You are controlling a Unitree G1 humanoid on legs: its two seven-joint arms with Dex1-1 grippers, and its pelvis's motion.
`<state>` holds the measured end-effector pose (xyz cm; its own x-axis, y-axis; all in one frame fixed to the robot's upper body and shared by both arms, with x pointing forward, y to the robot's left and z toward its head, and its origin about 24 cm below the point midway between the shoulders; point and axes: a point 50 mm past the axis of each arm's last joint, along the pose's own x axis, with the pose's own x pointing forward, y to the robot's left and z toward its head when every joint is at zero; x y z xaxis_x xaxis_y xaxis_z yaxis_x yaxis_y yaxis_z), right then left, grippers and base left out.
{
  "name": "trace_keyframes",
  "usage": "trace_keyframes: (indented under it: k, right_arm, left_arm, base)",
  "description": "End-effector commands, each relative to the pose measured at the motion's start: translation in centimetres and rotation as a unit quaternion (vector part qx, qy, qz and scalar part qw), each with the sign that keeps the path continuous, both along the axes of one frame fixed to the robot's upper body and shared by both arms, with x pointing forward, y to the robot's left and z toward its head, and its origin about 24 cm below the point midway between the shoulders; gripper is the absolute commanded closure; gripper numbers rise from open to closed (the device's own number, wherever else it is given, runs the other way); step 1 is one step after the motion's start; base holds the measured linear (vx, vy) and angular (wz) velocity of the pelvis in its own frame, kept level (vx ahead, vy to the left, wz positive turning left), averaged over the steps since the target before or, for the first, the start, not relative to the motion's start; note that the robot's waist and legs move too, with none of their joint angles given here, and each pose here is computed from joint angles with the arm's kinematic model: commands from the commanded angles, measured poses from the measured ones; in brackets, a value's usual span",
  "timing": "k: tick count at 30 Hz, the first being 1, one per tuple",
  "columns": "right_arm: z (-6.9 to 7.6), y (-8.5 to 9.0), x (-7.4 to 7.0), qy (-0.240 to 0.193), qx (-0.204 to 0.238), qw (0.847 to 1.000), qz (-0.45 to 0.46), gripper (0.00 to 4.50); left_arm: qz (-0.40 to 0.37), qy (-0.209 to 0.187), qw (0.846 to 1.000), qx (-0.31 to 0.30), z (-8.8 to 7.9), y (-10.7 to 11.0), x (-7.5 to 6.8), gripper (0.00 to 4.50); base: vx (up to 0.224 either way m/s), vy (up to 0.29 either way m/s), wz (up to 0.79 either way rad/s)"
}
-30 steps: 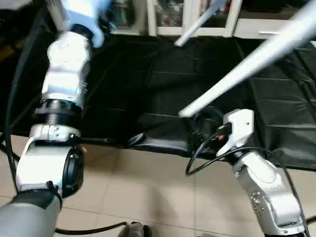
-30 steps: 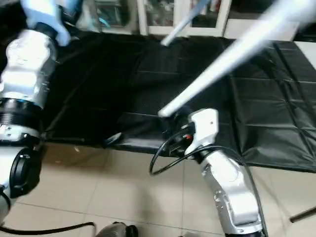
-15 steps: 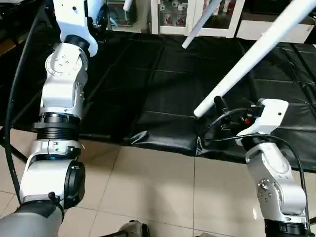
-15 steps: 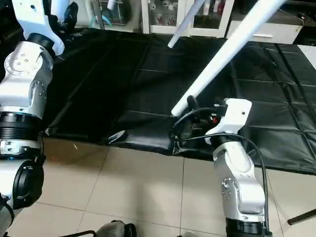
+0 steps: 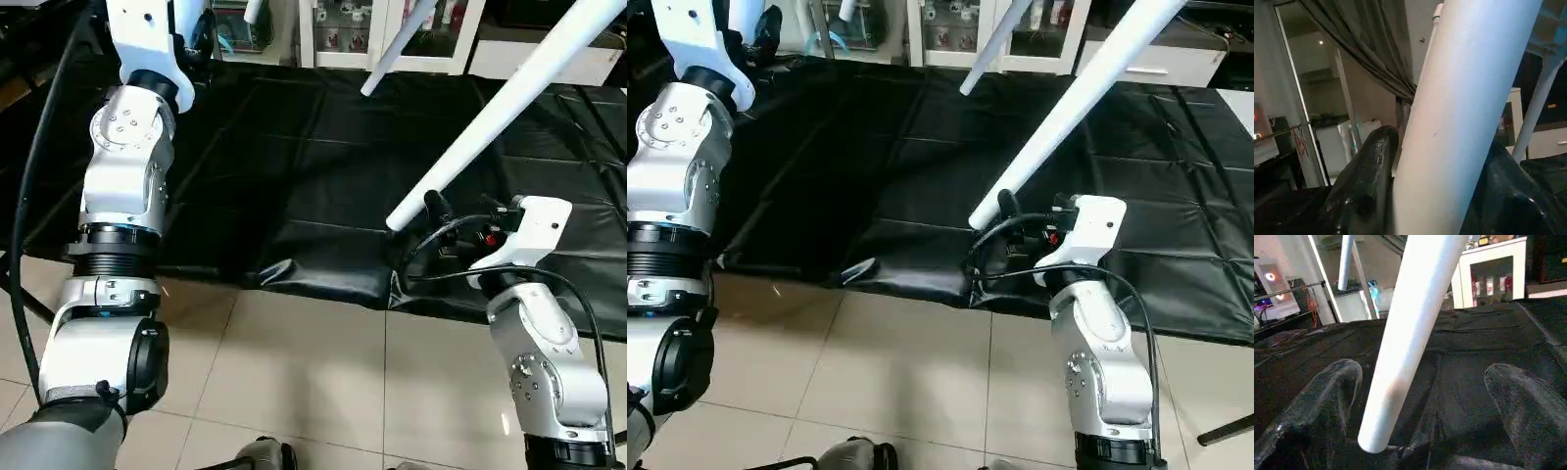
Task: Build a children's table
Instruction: Flip table
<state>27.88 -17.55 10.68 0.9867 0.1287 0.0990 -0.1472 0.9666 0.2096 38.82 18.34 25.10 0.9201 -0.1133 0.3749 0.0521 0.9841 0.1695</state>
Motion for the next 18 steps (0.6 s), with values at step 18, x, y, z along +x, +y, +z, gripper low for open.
trace_keyframes:
  k: [18]
  right_arm:
    - [1.3,3.8,8.2,0.015,0.079,0.986,0.149,1.23]
  left_arm:
    - [0.000,-0.042,0.998,-0.039,1.5,0.3,-2.4,2.55]
  base:
    - [0.000,0.000,0.00]
